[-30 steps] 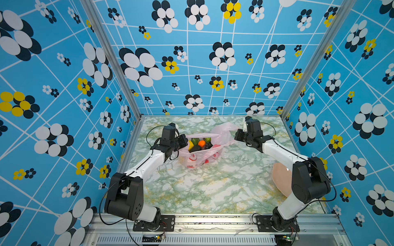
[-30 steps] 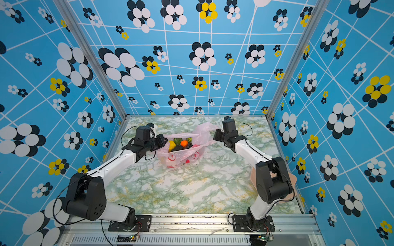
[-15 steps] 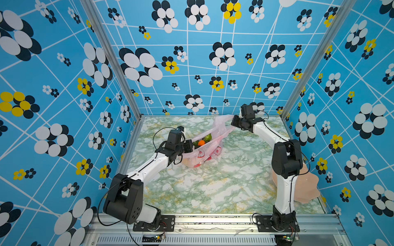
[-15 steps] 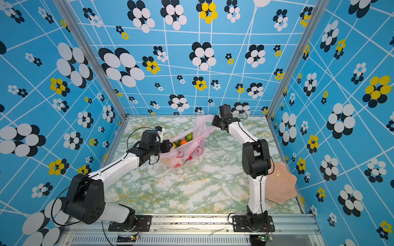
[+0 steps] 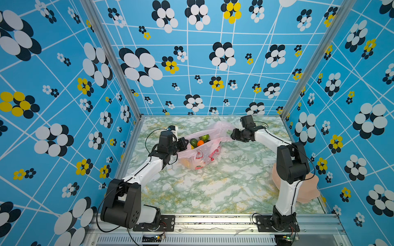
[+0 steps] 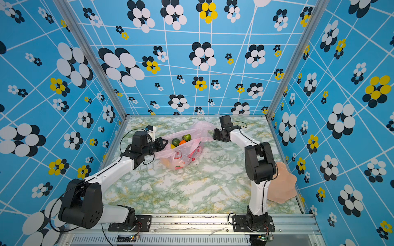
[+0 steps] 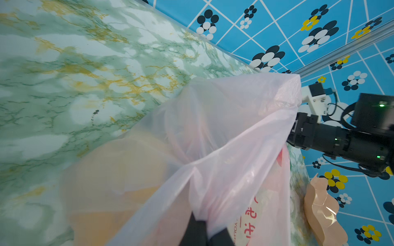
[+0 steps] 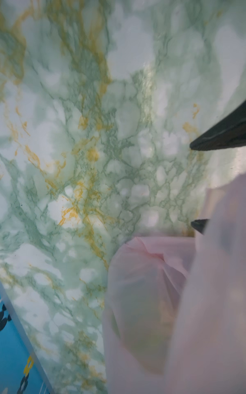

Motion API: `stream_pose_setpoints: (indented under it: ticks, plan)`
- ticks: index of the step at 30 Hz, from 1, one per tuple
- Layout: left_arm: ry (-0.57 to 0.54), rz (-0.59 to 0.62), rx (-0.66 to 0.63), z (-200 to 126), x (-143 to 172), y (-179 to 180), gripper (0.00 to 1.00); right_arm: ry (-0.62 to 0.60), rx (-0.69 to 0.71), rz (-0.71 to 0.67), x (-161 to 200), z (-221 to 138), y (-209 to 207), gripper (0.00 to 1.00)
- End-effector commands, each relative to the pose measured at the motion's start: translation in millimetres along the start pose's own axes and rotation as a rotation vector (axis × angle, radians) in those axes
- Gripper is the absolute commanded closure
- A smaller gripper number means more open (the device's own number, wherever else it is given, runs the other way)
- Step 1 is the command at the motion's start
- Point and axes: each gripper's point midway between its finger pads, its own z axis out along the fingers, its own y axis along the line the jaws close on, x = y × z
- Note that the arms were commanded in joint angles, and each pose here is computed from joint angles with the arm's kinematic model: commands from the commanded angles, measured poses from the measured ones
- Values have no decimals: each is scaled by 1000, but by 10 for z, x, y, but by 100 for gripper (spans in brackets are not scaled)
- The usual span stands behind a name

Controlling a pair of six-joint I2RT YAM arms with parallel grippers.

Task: Take fruits out of the plastic bag
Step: Spread open the plastic bag at the top-center of the table.

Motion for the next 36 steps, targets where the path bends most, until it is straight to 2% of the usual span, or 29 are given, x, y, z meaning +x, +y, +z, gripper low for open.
stream_pose_setpoints:
  ticks: [1,5,11,13,16,20,24,32,35,36]
  plan:
    - [0,82,-70,51,-39,-62,100,-106,-43,-56,-153,-540,211,27]
    - [12,142,-115,89,17,-117,100,-127,28,-71,0,-800,199,21]
    - [17,181,-135,106,97,-185,100,-174,29,-132,193,-1003,614,19]
    - [17,191,-135,102,126,-214,100,-154,-13,-120,245,-880,780,20]
    - [18,211,-138,92,178,-254,100,-123,-3,-116,275,-651,917,18]
    - [22,223,-134,77,245,-290,100,-116,24,-67,222,-368,952,13]
    - [22,213,-139,60,281,-275,100,-61,77,-79,255,-74,978,13]
    - [28,203,-154,84,296,-239,100,-37,58,-89,239,225,1098,23]
    - [28,196,-172,98,283,-203,100,-40,29,-96,195,243,1184,37]
    - [28,192,-184,99,267,-177,100,-46,13,-100,173,220,1218,47]
